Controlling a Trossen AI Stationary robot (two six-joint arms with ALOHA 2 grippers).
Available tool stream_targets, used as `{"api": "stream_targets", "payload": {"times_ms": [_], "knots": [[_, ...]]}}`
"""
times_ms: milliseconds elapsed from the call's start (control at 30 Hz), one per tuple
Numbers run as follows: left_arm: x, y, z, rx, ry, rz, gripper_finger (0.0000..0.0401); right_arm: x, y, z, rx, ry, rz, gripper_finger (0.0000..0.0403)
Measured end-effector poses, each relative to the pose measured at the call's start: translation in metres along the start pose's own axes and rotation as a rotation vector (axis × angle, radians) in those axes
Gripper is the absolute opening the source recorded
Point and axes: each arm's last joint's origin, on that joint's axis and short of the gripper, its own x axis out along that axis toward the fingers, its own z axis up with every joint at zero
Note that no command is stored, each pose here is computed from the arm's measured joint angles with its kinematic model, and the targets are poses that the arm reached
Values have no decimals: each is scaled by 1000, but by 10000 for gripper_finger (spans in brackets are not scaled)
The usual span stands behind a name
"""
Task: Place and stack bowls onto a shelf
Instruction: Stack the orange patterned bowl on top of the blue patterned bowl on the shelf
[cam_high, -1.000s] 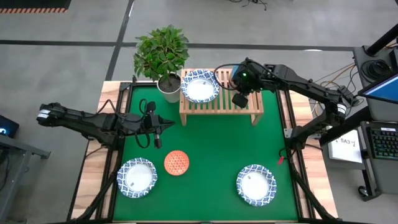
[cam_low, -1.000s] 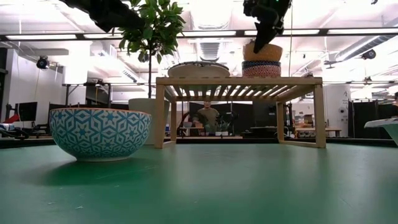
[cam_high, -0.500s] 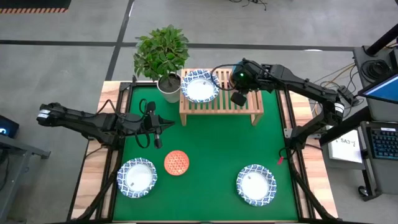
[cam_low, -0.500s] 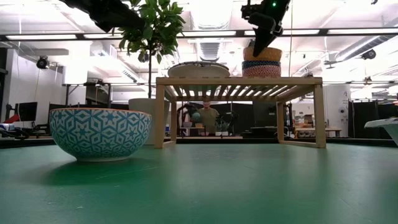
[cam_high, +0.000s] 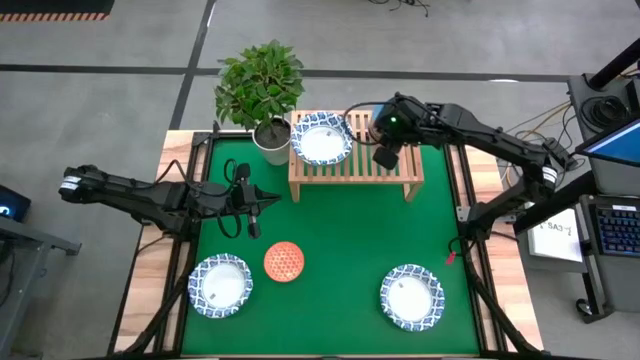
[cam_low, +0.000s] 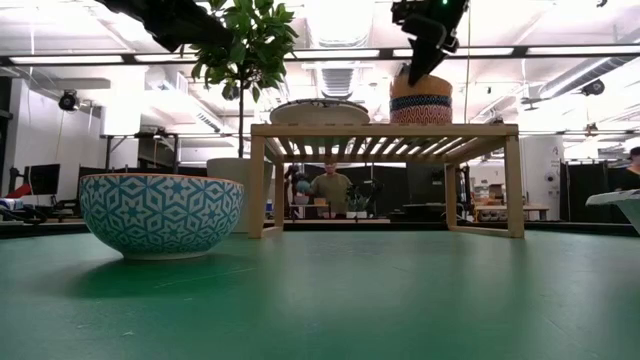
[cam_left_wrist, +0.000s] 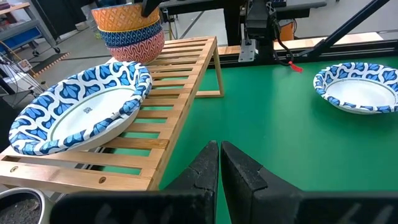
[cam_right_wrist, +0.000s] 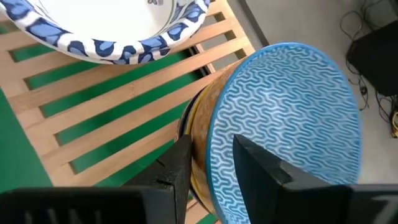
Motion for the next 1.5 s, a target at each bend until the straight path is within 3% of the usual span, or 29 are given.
{"api": "stream_targets", "payload": {"times_ms": [300,433,700,1067,1500], "knots": [[0,0,0,0,0,0,0,-21,-6,-4,70,-74,0,108],[0,0,0,0,0,0,0,-29,-9,2,106,-171,1,99],[0,0,0,1,1,0,0,-28,-10,23,146,-389,-19,27],[0,0,-1,2,2,-1,0,12,-3,22,123,-308,-36,9],[0,0,-1,1,3,-1,0,29,-4,13,171,-252,-39,8]]}}
